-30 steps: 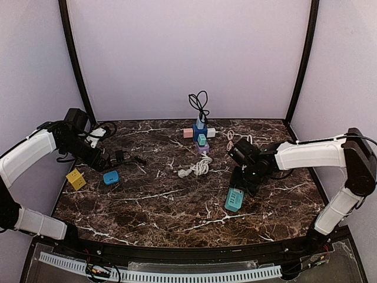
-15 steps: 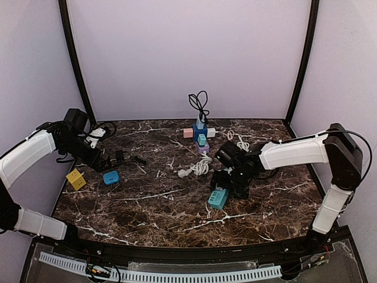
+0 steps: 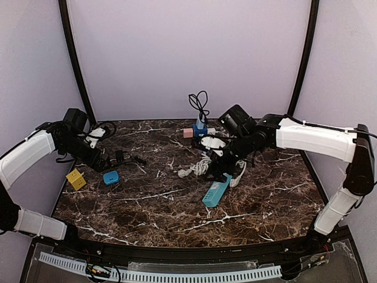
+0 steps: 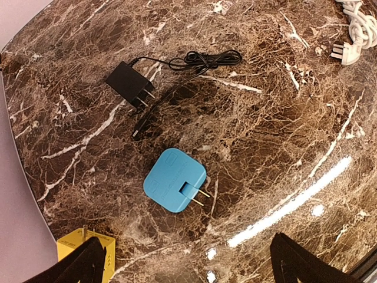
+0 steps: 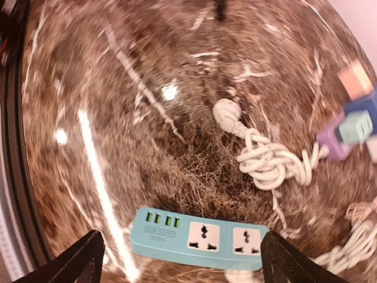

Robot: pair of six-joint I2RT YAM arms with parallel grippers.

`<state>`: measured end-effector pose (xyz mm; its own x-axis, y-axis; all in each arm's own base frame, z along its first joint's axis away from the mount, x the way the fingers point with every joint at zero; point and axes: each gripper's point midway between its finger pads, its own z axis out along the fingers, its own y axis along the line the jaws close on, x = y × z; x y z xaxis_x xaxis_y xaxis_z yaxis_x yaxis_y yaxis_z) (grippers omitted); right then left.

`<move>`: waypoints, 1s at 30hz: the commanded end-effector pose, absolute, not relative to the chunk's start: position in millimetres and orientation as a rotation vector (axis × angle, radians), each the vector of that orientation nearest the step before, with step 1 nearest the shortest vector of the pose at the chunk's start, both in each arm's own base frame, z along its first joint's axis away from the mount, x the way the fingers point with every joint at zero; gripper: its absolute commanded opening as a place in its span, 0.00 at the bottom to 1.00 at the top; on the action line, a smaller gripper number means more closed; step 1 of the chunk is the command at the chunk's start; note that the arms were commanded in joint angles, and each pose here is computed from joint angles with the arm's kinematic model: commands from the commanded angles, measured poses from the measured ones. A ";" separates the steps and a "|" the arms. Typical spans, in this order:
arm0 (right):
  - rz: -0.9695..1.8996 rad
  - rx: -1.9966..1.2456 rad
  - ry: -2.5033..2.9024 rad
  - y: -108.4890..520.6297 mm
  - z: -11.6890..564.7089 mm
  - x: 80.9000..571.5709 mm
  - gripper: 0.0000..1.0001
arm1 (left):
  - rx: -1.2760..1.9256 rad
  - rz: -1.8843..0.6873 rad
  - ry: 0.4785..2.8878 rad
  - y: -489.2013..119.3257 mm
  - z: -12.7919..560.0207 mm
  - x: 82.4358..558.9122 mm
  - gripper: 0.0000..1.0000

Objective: Insert the plug
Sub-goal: Move the socket to the center of the board.

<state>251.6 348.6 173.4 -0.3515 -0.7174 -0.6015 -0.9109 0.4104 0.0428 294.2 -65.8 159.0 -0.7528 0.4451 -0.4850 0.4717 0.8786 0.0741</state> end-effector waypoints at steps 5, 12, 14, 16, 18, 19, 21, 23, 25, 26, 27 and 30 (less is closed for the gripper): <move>0.314 -2.356 1.249 348.5 118.9 229.4 0.94 | 0.680 -0.029 2.529 -58.4 162.4 281.5 1.00; 0.390 -2.624 1.389 327.4 77.9 248.1 0.91 | 0.687 -0.008 2.537 -55.3 157.8 279.5 1.00; 0.377 -2.651 1.366 325.4 69.3 250.8 0.89 | 0.687 -0.007 2.540 -55.1 156.8 280.1 1.00; 0.469 -2.665 1.408 323.6 63.0 244.2 0.89 | 0.690 -0.009 2.546 -55.3 154.6 279.6 1.00; 0.498 -2.688 1.447 316.3 58.4 240.8 0.89 | 0.690 -0.011 2.548 -55.4 154.2 279.7 1.00; 0.488 -2.703 1.466 311.8 54.2 240.3 0.88 | 0.691 -0.012 2.550 -55.5 153.7 279.6 1.00; 0.452 -2.735 1.498 301.8 44.5 240.1 0.88 | 0.690 -0.010 2.550 -55.4 153.7 280.2 1.00; 0.444 -2.747 1.508 298.2 40.5 238.3 0.84 | 0.690 -0.009 2.552 -55.1 153.4 280.2 1.00; 0.449 -2.714 1.507 301.7 48.1 239.4 0.84 | 0.691 -0.010 2.554 -55.3 153.2 280.5 1.00; 0.446 -2.698 1.496 303.5 54.1 240.0 0.84 | 0.691 -0.011 2.556 -55.4 152.8 280.4 1.00; 0.438 -2.690 1.475 304.9 59.0 240.8 0.84 | 0.692 -0.013 2.556 -55.8 152.7 280.3 1.00; 0.378 -2.707 1.439 301.7 59.0 239.9 0.84 | 0.693 -0.015 2.557 -55.9 152.1 280.5 1.00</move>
<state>239.5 310.7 55.0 0.5047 -0.8183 -0.2750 -0.8310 -0.5468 0.1020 285.2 -58.7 157.6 -0.7418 0.4670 -0.4812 0.4745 0.8726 0.1155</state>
